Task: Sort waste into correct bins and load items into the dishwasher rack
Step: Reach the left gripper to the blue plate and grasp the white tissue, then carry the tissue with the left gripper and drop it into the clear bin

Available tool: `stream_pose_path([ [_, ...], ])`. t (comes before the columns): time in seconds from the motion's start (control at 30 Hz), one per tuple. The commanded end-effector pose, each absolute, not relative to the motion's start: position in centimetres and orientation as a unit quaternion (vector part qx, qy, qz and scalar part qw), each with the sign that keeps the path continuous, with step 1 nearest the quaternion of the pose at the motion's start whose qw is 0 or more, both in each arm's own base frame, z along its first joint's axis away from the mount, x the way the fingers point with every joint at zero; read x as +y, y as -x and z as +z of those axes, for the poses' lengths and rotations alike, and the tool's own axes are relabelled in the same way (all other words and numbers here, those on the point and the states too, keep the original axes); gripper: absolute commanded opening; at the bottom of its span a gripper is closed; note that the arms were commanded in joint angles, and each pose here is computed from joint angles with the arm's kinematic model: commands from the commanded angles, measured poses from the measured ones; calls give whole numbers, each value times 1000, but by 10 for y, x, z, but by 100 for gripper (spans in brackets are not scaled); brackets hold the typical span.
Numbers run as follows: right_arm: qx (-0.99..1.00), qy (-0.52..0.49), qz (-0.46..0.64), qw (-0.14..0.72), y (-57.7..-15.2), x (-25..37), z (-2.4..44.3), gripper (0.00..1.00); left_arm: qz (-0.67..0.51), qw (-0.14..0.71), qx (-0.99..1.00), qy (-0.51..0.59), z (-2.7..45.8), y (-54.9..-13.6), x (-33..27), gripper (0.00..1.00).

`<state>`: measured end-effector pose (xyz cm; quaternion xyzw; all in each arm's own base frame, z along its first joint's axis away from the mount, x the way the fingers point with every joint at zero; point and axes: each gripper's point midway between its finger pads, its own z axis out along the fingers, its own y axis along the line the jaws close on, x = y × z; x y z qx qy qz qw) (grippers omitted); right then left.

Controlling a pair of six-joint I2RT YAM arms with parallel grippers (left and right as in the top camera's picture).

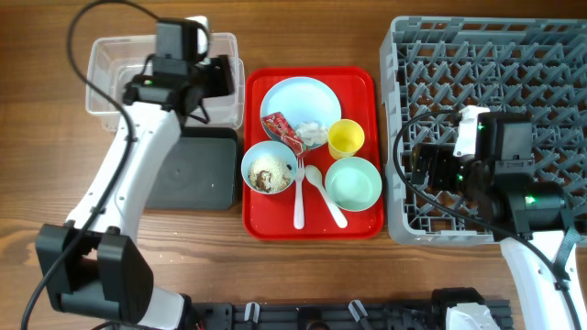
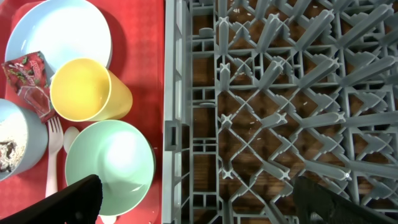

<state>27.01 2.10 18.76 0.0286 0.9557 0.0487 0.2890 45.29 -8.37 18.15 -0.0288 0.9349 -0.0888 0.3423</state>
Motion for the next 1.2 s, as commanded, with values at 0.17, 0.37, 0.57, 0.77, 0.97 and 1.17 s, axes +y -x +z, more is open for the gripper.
stream_pose_path([
  [0.17,951,-32,58,301,-274,24,198,100,-153,229,929,-249,102,-395,-239,80],
  [0.37,951,-32,58,302,-274,24,198,100,-145,169,932,-285,36,-378,-268,81],
  [0.57,951,-32,58,301,-274,24,198,100,-129,181,933,-282,22,-389,-268,60],
  [0.77,951,-31,58,302,-274,24,198,100,-129,181,933,-282,22,-389,-268,30],
  [0.97,951,-32,58,302,-274,24,198,100,-130,185,933,-279,26,-391,-268,4],
  [1.17,951,-32,58,301,-273,24,198,100,-130,304,928,-172,131,-439,-214,4],
])
